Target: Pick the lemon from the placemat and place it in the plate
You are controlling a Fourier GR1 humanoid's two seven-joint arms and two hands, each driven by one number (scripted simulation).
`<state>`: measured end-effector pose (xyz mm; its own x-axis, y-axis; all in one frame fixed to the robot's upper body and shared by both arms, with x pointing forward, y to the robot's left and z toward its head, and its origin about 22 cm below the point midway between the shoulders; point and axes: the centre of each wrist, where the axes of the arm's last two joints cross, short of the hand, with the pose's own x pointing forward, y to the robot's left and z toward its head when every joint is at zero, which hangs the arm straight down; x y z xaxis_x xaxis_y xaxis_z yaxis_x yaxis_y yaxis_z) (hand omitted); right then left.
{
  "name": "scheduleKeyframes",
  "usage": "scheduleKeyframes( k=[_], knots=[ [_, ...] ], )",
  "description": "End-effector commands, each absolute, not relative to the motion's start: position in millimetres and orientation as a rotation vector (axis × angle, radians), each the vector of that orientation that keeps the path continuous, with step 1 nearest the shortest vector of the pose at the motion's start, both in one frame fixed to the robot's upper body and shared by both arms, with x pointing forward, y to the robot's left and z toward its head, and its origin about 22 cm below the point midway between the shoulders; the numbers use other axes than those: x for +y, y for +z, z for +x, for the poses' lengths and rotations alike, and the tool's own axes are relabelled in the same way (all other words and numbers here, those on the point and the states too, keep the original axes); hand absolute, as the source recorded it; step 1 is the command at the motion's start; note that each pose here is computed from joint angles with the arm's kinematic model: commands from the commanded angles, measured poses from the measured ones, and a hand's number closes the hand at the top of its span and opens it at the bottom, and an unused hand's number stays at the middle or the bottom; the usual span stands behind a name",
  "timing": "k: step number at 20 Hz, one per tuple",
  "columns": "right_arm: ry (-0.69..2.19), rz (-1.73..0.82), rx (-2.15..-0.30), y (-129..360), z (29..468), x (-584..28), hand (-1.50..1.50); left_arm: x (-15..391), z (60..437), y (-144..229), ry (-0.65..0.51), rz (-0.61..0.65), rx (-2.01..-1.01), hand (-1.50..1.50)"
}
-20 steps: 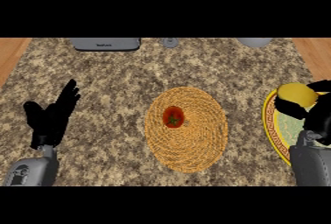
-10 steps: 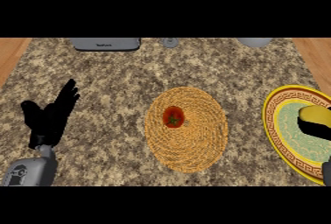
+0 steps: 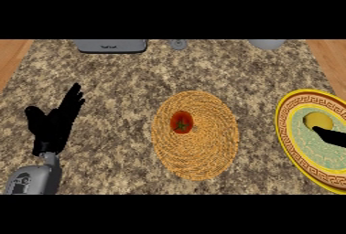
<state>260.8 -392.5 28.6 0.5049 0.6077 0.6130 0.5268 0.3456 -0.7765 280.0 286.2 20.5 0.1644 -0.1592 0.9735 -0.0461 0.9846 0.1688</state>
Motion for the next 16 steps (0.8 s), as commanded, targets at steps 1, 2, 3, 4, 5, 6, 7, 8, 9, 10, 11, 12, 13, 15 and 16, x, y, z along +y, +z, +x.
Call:
scheduleKeyframes(
  k=[1, 2, 3, 4, 5, 6, 7, 8, 9, 10, 11, 12, 13, 15, 16],
  knots=[
    [0.039, -1.340, -1.354, 46.6, 262.4, -380.6, -1.50, 297.1, 286.2, 27.3, -0.068, 0.186, -1.408, 0.00],
    [0.024, -1.309, -1.453, 53.1, 255.8, -378.0, -1.50, 297.7, 278.1, 32.0, -0.078, 0.185, -1.397, 0.00],
    [-0.002, -1.281, -1.519, 55.7, 255.7, -377.9, -1.50, 292.0, 275.7, 15.2, -0.065, 0.188, -1.395, 0.00],
    [-0.045, -1.239, -1.583, 58.1, 261.6, -371.1, -1.50, 289.9, 270.5, 20.8, -0.074, 0.191, -1.406, 0.00],
    [-0.076, -1.200, -1.621, 67.0, 256.2, -356.8, -1.50, 292.2, 276.0, 28.0, -0.080, 0.186, -1.401, 0.00],
    [-0.091, -1.180, -1.639, 80.1, 254.1, -358.5, -1.50, 287.9, 288.2, 21.5, -0.061, 0.176, -1.407, 0.00],
    [-0.182, -1.165, -1.617, 74.7, 255.8, -361.6, -1.50, 279.2, 273.3, 6.3, -0.099, 0.180, -1.400, 0.00],
    [-0.220, -1.124, -1.615, 97.0, 247.5, -366.7, -1.50, 291.1, 268.7, 6.3, -0.083, 0.187, -1.407, 0.00],
    [-0.277, -1.070, -1.600, 84.4, 239.0, -361.3, -1.50, 287.6, 275.1, 13.3, -0.060, 0.176, -1.394, 0.00],
    [-0.324, -1.019, -1.588, 91.4, 233.5, -365.6, -1.50, 296.4, 265.3, 14.4, -0.059, 0.182, -1.399, 0.00],
    [-0.336, -0.943, -1.568, 85.3, 231.3, -367.5, -1.50, 295.1, 278.9, 26.7, -0.061, 0.198, -1.418, 0.00],
    [-0.360, -0.879, -1.546, 75.7, 229.9, -367.8, -1.50, 301.8, 282.6, 10.2, -0.053, 0.211, -1.388, 0.00],
    [-0.361, -0.853, -1.556, 81.1, 235.1, -363.9, -1.50, 296.0, 272.4, 18.1, -0.078, 0.178, -1.391, 0.00],
    [-0.370, -0.786, -1.579, 80.5, 208.5, -383.2, -1.50, 299.0, 280.0, 26.0, -0.076, 0.196, -1.418, 0.00],
    [-0.388, -0.791, -1.590, 82.6, 207.9, -400.0, -1.50, 287.9, 289.6, 9.4, -0.065, 0.187, -1.403, 0.00]
  ],
)
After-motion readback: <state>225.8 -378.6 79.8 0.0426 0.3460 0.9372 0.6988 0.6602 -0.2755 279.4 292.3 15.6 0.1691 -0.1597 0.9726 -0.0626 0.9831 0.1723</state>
